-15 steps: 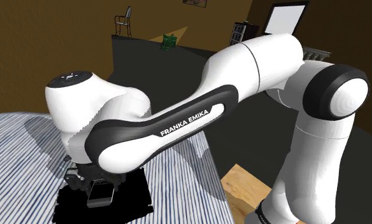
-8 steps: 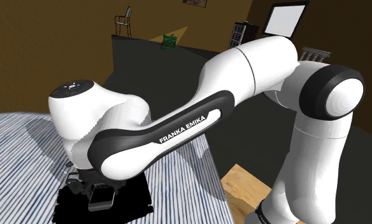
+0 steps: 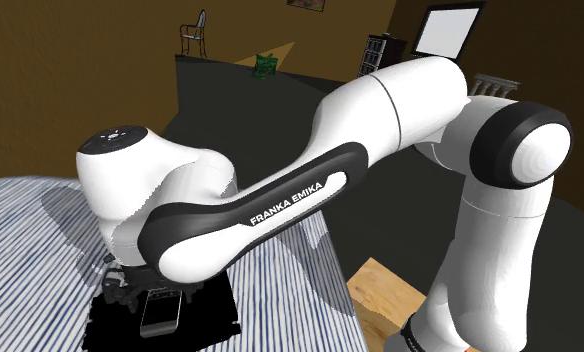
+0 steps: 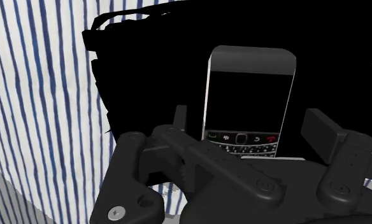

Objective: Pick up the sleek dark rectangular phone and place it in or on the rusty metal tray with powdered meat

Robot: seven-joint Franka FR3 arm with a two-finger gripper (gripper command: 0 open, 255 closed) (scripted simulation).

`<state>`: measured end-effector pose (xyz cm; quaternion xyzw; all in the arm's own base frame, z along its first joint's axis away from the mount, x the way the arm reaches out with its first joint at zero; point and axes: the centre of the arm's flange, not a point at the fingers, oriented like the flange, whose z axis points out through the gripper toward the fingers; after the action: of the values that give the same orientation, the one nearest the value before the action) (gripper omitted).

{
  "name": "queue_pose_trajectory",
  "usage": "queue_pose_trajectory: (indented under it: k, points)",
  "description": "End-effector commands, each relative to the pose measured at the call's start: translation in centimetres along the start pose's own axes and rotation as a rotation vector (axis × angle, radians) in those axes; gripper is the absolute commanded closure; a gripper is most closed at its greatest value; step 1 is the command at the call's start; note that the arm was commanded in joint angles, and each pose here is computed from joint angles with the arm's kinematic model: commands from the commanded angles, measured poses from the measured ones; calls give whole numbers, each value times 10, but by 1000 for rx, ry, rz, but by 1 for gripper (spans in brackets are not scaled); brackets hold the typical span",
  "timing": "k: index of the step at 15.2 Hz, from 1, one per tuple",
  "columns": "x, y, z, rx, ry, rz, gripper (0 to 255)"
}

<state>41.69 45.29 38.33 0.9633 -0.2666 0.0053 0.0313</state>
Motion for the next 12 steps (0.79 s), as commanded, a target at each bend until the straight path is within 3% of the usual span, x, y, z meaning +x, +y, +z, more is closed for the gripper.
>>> queue_pose_trajectory:
  k: [1, 5, 12]
  points:
    - [0, 0, 0, 0, 0, 0, 0]
    - [0, 0, -50, 0, 0, 0, 0]
    - [0, 0, -50, 0, 0, 0, 0]
